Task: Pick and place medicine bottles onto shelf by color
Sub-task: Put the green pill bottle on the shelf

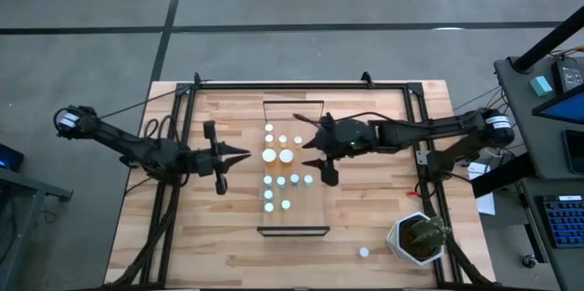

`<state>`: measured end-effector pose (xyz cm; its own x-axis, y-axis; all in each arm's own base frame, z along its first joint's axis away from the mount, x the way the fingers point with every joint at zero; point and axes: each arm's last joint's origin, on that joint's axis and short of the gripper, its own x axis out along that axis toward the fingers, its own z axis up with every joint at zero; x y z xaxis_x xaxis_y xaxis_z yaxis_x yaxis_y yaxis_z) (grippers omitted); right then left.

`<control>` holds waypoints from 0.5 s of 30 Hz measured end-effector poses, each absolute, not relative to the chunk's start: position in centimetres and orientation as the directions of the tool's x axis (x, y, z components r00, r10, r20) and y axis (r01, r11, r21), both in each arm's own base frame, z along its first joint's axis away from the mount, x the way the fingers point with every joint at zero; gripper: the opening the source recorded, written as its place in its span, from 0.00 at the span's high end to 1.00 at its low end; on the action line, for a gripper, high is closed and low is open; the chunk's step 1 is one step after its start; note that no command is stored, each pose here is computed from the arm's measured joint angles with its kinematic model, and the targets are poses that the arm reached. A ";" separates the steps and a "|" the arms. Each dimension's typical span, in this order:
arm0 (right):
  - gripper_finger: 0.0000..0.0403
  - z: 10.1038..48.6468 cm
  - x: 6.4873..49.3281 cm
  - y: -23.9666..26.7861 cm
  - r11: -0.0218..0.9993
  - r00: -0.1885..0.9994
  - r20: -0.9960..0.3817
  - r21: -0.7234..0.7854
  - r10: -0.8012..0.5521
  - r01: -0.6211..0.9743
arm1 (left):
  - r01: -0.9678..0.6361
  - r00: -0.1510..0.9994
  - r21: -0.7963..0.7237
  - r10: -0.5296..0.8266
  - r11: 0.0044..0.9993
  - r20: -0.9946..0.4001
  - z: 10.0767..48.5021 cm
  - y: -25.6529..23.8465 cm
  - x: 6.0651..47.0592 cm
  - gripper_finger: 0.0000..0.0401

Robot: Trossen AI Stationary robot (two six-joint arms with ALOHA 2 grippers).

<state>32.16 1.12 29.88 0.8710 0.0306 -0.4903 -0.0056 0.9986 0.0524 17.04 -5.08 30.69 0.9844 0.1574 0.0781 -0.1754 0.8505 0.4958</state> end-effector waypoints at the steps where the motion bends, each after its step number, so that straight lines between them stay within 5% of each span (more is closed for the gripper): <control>1: 0.43 29.9 32.5 1.1 0.999 0.856 -0.516 0.052 0.032 -0.006 | -0.178 0.984 0.519 0.158 0.836 0.082 30.7 -5.0 16.9 0.96; 15: 0.45 26.8 37.5 0.7 0.995 0.667 -0.739 0.048 0.095 -0.089 | -0.324 0.933 0.707 0.335 0.628 0.129 30.3 -2.4 14.6 0.96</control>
<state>37.53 0.70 26.80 0.6671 0.0951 -0.7389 -0.0889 0.9949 0.0478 14.59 -2.39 30.29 0.9332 0.3353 0.1293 -0.3237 0.6283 0.7074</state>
